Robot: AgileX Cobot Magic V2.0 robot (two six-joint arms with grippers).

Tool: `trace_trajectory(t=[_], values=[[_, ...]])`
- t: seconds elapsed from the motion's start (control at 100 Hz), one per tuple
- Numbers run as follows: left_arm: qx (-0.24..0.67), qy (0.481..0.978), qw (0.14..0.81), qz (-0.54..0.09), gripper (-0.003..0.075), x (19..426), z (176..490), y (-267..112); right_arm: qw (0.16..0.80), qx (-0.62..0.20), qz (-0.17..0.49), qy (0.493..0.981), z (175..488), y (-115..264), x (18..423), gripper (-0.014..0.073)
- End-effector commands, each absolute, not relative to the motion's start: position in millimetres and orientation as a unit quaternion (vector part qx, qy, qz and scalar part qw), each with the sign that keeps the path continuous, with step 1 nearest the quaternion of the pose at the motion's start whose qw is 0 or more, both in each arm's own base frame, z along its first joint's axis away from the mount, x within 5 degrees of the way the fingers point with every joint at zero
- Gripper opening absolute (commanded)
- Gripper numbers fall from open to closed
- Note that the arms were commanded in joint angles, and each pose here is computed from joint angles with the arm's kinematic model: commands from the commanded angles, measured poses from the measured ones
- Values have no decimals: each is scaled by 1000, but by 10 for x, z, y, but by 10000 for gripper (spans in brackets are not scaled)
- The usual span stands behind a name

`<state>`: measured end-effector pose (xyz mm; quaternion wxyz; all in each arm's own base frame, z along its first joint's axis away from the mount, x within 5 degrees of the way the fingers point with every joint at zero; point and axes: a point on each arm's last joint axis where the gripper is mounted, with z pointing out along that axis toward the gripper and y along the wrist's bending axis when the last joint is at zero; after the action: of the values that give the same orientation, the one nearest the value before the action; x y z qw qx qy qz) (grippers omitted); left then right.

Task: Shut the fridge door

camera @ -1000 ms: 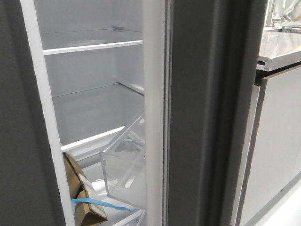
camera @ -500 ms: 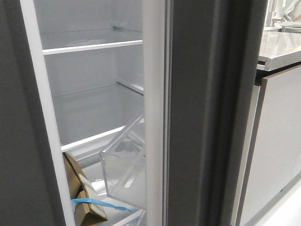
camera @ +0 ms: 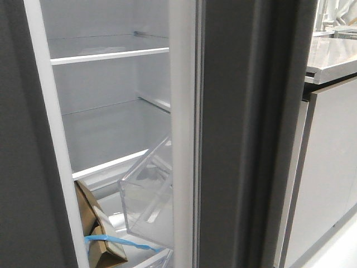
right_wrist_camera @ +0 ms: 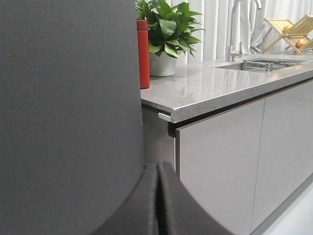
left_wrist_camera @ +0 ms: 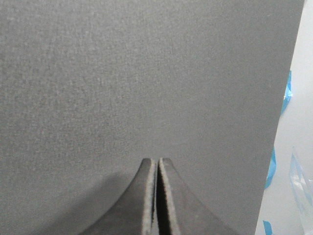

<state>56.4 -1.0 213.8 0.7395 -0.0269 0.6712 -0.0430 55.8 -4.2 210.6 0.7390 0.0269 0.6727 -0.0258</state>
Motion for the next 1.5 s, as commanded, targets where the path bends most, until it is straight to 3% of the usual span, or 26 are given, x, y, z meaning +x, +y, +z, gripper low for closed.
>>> trace_trajectory(t=[0.0, 0.49, 0.75, 0.94, 1.19, 1.49], values=[[-26, 660, 749, -48, -21, 586, 2102, -14, 764, 26, -33, 643, 2146, -46, 544, -76], [-26, 660, 749, -48, -21, 586, 2102, -14, 778, 26, -33, 627, 2269, -44, 525, -76], [-26, 660, 749, -48, -21, 586, 2102, -14, 755, 26, -31, 654, 2833, -45, 555, -76], [-26, 660, 749, -48, -21, 586, 2102, -14, 779, 25, -32, 626, 3419, -45, 554, -76], [-26, 660, 749, -48, -21, 586, 2102, -14, 794, 22, -30, 607, 3953, -49, 657, -76], [-26, 660, 749, -48, -21, 586, 2102, -14, 782, -41, 51, 620, 4333, 135, 1028, -76]])
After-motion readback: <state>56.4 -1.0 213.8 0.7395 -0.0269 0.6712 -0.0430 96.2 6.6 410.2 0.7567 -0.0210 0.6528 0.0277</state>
